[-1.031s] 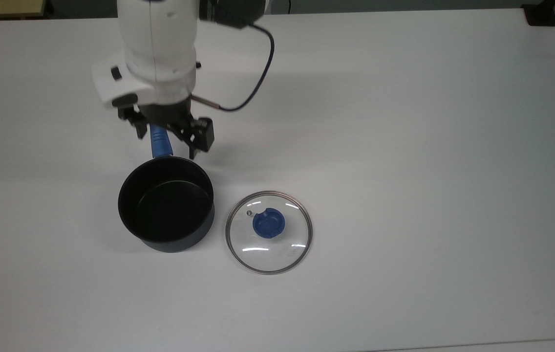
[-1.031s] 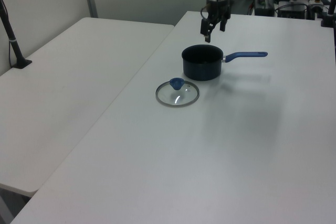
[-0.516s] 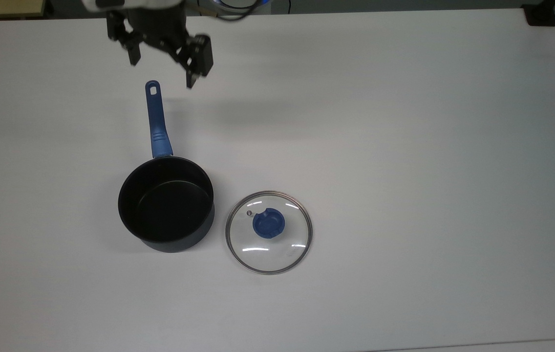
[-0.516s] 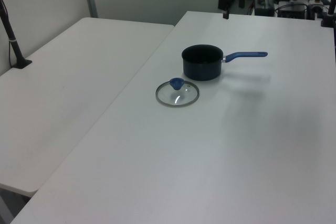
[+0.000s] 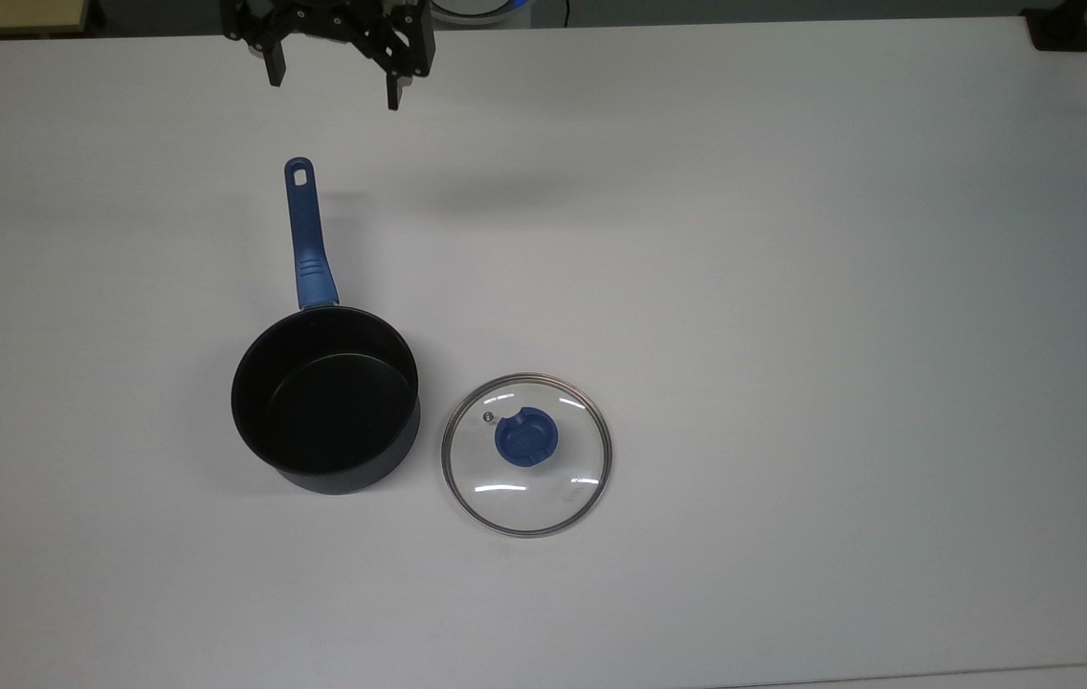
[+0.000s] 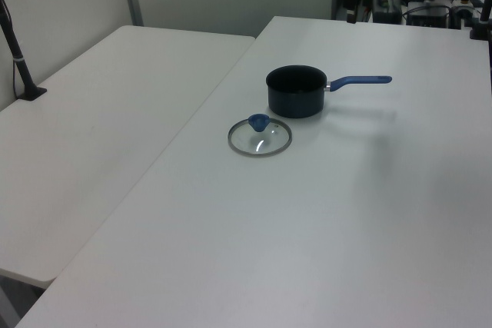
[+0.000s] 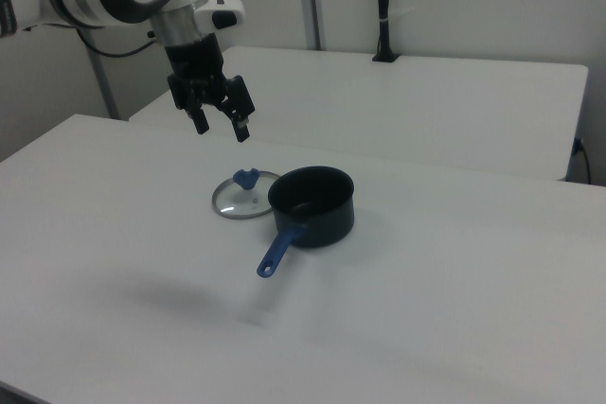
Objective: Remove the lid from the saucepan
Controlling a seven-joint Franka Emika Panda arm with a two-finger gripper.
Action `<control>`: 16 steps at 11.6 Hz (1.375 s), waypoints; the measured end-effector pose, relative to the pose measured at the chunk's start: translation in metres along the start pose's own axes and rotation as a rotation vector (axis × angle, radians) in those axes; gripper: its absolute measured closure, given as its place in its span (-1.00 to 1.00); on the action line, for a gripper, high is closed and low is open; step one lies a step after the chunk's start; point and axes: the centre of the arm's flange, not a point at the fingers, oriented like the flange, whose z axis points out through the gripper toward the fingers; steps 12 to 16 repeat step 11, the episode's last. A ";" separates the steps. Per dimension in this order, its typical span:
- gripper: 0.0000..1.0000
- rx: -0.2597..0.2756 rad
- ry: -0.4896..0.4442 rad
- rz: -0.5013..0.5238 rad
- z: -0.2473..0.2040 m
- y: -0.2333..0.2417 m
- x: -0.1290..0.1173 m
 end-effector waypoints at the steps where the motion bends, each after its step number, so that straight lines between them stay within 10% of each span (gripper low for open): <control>1: -1.00 0.000 -0.005 -0.034 0.002 0.000 -0.003; 16: -1.00 0.035 0.025 -0.087 -0.013 -0.012 -0.014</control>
